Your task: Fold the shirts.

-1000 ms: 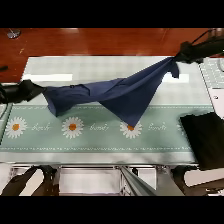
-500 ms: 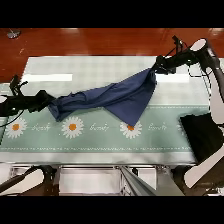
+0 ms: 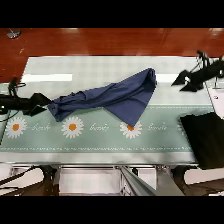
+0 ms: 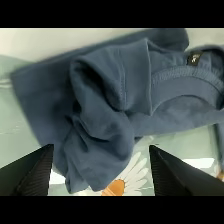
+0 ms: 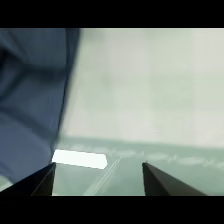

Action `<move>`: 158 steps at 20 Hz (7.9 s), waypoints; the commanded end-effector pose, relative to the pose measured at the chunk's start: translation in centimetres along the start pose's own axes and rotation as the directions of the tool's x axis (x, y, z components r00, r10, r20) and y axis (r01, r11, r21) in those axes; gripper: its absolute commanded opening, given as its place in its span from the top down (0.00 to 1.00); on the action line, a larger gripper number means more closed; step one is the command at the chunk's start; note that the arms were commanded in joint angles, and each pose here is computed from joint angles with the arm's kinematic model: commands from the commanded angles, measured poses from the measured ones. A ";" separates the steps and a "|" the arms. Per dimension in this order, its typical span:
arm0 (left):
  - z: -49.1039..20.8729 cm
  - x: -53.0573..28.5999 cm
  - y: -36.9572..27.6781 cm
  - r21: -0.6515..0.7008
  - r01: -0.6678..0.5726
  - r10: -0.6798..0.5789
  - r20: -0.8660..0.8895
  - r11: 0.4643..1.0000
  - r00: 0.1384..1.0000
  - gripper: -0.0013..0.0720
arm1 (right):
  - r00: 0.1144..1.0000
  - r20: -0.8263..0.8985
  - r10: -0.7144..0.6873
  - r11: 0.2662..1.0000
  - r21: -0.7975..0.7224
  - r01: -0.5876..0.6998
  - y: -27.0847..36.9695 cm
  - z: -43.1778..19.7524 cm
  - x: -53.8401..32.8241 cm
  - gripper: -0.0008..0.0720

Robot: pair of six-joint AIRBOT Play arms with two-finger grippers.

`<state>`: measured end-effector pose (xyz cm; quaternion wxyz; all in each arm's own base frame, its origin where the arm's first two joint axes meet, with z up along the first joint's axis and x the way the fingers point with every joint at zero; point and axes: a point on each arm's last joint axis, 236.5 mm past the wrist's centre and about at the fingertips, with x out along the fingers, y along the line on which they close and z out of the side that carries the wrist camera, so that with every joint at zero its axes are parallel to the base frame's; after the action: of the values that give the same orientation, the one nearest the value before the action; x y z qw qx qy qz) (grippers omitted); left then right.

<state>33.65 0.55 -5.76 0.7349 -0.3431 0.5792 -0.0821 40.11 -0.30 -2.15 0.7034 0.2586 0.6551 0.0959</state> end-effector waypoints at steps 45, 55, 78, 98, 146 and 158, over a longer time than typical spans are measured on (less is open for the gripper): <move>-6.0 -49.7 -38.0 0.587 -0.479 -0.523 0.807 0.653 0.275 0.94 | 0.218 0.832 0.511 0.714 -0.551 0.431 31.1 -20.3 -48.5 0.97; -8.8 -39.0 -32.2 0.657 -0.370 -0.348 0.699 0.656 0.624 0.94 | 0.537 0.786 0.307 0.744 -0.550 0.379 25.8 -17.9 -38.1 0.97; 14.8 -0.1 -13.1 0.279 -0.136 0.036 0.335 0.951 0.941 0.02 | 0.920 0.282 0.272 0.961 -0.133 -0.243 13.6 13.8 -1.6 0.13; -11.5 2.5 2.2 -0.274 0.044 -0.088 -0.150 0.961 0.985 0.03 | 0.995 0.042 0.089 0.992 0.089 -0.092 -1.7 -10.1 1.6 0.13; -9.1 -47.6 -28.6 0.422 -0.617 -0.237 0.902 0.664 0.362 0.95 | 0.492 0.852 0.178 0.810 -0.411 0.418 22.5 -20.2 -40.5 0.97; 10.4 -13.5 -17.2 0.404 -0.463 0.177 0.572 0.789 0.801 0.94 | 0.906 0.416 -0.076 0.911 -0.340 0.232 12.2 -0.6 -12.6 0.97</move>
<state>38.59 -0.69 23.53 0.9460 0.0067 0.3235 -0.0195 35.70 4.55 22.07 0.8866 0.0550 0.4433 0.1196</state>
